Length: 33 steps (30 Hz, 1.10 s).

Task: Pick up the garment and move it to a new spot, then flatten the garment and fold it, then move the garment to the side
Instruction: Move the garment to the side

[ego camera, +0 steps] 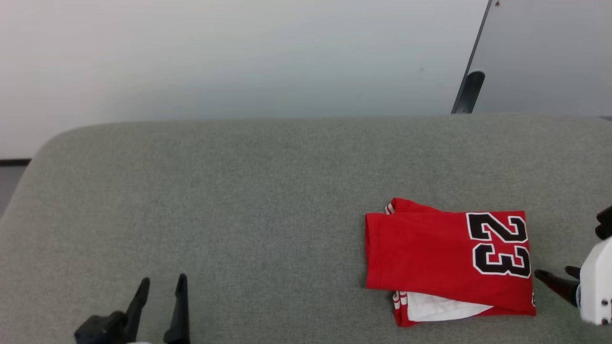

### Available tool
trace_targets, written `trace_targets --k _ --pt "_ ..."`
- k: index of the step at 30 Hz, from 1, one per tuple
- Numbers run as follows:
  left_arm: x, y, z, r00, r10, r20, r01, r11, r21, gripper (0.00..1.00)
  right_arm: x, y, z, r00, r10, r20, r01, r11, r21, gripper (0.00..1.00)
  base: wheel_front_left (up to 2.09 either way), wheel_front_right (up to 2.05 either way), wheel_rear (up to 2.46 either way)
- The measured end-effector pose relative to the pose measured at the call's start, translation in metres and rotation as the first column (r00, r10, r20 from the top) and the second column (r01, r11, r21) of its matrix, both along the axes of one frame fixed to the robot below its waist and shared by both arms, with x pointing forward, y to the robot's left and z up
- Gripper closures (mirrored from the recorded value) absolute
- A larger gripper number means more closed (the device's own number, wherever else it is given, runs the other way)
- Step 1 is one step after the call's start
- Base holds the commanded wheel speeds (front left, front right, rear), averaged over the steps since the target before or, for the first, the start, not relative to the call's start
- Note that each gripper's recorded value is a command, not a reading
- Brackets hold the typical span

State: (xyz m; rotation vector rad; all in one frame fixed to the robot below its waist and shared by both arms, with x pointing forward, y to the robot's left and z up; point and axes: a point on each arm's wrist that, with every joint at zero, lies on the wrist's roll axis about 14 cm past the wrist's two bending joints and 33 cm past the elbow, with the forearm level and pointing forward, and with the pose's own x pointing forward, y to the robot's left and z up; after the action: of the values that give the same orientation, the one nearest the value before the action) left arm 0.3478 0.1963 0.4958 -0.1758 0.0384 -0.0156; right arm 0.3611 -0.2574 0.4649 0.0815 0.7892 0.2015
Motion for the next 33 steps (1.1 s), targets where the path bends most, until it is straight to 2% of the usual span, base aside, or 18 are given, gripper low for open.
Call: trace_targets --k 2,8,17,24,25,27,28,33 --pt "0.005 -0.003 -0.002 1.000 -0.008 -0.006 0.008 1.000 -0.006 0.00 0.004 -0.004 -0.007 0.997 0.000 -0.076 -0.001 1.000 -0.020 0.00 0.00 0.00 0.00" --pt "0.020 -0.006 -0.008 1.000 -0.020 -0.015 0.020 1.000 -0.003 0.00 0.030 -0.004 -0.017 0.988 -0.007 -0.155 -0.001 0.999 -0.053 0.00 0.00 0.00 0.00" --pt "0.038 -0.009 -0.024 0.999 -0.010 -0.047 0.010 1.000 -0.018 0.00 0.046 0.012 -0.065 0.964 -0.004 -0.266 -0.001 1.000 -0.018 0.00 0.00 0.00 0.00" --pt "0.048 -0.007 -0.038 0.997 -0.001 -0.077 -0.001 1.000 -0.022 0.00 0.061 0.018 -0.085 0.960 0.006 -0.281 -0.012 1.000 -0.020 0.00 0.00 0.00 0.00" --pt "0.048 -0.006 -0.040 0.997 0.002 -0.081 -0.004 1.000 -0.022 0.00 0.063 0.019 -0.086 0.961 0.009 -0.278 -0.015 1.000 -0.020 0.17 0.00 0.00 0.00" --pt "0.048 -0.005 -0.045 0.995 0.006 -0.095 -0.008 1.000 -0.021 0.00 0.067 0.021 -0.087 0.963 0.012 -0.268 -0.015 1.000 -0.011 0.85 0.00 0.00 0.00" --pt "0.048 -0.004 -0.046 0.995 0.007 -0.097 -0.009 1.000 -0.019 0.00 0.067 0.021 -0.087 0.965 0.011 -0.262 -0.013 1.000 -0.006 1.00 0.00 0.00 0.00" --pt "0.052 -0.011 -0.041 0.997 -0.018 -0.077 0.015 0.999 -0.028 0.00 0.067 0.026 -0.083 0.975 0.003 -0.220 0.004 1.000 0.029 1.00 0.00 0.00 0.00"
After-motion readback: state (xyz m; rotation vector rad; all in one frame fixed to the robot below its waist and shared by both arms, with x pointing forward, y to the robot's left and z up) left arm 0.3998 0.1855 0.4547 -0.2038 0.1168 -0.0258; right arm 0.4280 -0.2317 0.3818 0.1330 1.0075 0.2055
